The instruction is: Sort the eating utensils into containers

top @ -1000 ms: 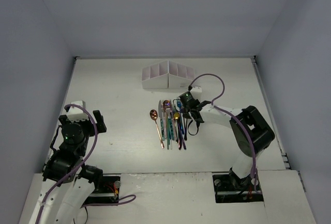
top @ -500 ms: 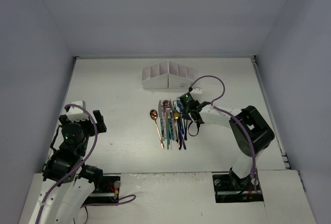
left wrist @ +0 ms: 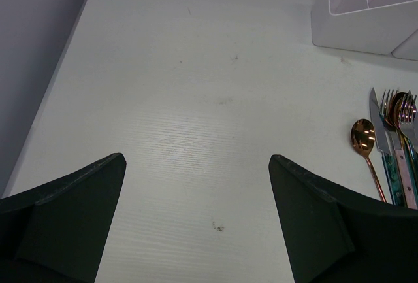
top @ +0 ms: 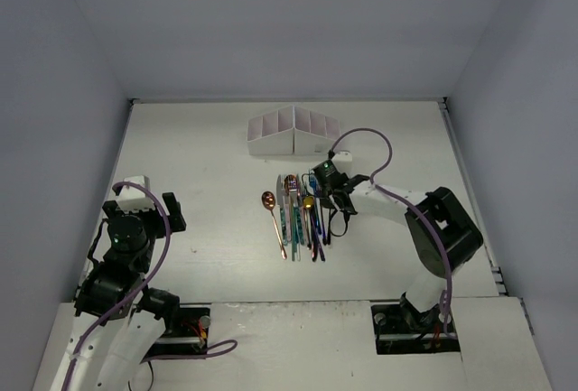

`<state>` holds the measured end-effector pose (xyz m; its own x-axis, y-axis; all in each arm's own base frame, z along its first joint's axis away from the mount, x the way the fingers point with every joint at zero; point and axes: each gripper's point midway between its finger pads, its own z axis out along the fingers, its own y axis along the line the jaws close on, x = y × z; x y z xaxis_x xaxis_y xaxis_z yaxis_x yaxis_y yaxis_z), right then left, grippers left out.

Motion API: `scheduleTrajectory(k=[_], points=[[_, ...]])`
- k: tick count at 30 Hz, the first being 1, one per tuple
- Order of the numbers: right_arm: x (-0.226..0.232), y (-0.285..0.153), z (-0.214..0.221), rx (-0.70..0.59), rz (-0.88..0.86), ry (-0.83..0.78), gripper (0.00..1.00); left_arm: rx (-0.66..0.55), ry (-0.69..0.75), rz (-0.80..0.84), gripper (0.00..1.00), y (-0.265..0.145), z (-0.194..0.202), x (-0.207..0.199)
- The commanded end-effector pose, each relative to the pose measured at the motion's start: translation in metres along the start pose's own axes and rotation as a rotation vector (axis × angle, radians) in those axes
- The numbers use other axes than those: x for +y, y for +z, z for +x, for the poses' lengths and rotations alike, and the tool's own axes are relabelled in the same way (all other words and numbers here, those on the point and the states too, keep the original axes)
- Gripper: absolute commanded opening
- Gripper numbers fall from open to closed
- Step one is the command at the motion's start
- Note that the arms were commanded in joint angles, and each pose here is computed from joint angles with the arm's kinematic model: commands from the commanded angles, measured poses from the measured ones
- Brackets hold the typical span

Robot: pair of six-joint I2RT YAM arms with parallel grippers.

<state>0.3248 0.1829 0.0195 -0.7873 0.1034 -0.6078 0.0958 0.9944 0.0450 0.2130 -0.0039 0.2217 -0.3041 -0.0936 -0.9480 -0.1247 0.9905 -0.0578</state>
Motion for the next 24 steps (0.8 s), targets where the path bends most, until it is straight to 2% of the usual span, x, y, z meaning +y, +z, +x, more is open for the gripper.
scheduleTrajectory(k=[1, 6, 13, 17, 24], points=[[0.023, -0.088, -0.125, -0.34, -0.107, 0.029, 0.0, -0.055, -0.011, -0.003, 0.9, 0.004, -0.017, -0.003], [0.031, -0.156, -0.217, -0.608, -0.135, 0.031, 0.0, -0.055, -0.012, -0.004, 0.9, 0.004, -0.018, -0.003], [0.053, -0.209, -0.305, -0.961, -0.238, -0.029, 0.0, -0.057, -0.026, -0.017, 0.9, 0.004, -0.018, -0.001], [0.066, -0.212, -0.342, -1.104, -0.272, -0.036, 0.0, -0.053, -0.026, -0.018, 0.9, 0.006, -0.018, -0.001], [0.091, -0.167, -0.386, -1.164, -0.292, -0.053, 0.0, -0.049, -0.022, -0.006, 0.9, 0.007, -0.017, -0.004]])
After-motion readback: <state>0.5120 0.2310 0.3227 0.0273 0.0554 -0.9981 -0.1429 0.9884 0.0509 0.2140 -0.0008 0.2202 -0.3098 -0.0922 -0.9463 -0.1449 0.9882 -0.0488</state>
